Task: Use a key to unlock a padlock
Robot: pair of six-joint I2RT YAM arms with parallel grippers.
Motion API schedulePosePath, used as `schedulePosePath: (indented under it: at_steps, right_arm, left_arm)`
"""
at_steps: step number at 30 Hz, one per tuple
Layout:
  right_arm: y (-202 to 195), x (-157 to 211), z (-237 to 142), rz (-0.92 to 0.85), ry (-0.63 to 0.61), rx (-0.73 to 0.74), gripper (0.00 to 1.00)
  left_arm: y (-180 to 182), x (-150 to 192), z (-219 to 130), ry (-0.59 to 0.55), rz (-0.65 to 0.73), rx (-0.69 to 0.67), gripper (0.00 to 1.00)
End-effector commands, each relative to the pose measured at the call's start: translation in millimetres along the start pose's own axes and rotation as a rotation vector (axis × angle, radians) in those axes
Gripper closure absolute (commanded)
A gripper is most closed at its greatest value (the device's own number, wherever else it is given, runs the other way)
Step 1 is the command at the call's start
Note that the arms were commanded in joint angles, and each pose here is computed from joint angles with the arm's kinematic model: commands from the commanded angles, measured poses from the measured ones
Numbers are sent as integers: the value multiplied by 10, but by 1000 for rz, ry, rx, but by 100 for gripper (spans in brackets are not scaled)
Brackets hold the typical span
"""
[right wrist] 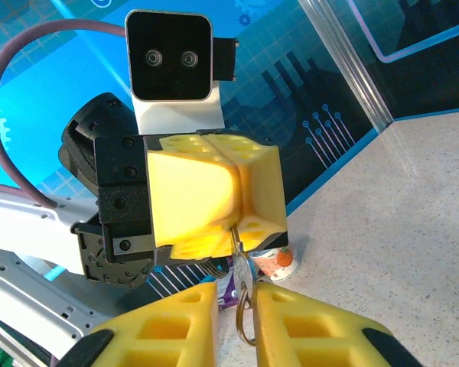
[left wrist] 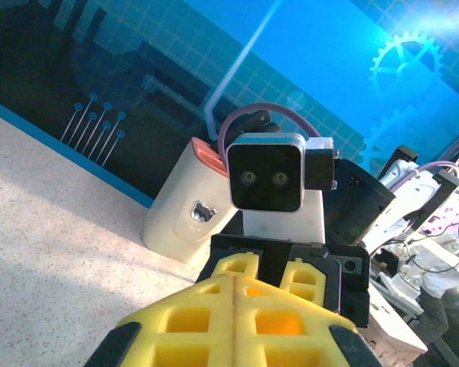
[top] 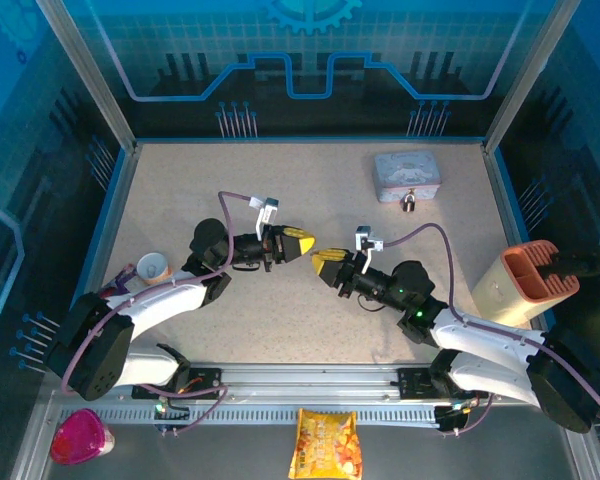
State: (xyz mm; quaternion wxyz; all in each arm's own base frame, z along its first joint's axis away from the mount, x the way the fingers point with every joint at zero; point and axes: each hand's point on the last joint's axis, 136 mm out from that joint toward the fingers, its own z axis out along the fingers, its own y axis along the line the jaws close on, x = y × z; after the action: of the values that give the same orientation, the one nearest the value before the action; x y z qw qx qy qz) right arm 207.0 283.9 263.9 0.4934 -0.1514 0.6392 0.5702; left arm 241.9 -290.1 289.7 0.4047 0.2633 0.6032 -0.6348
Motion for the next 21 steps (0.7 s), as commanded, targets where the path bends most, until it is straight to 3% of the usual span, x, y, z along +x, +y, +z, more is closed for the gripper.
schedulePosePath:
  at_steps: [1, 6, 21]
  right_arm:
    - [82, -99, -13, -17, -39, -42, 80]
    - [106, -128, -3, -19, -45, -49, 80]
    - [84, -169, -33, -18, -56, -25, 61]
  left_arm:
    - [-55, -40, -2, -2, 20, 30, 100]
    - [-60, -30, -3, 3, 18, 35, 100]
    - [-40, 26, 1, 22, 11, 33, 100]
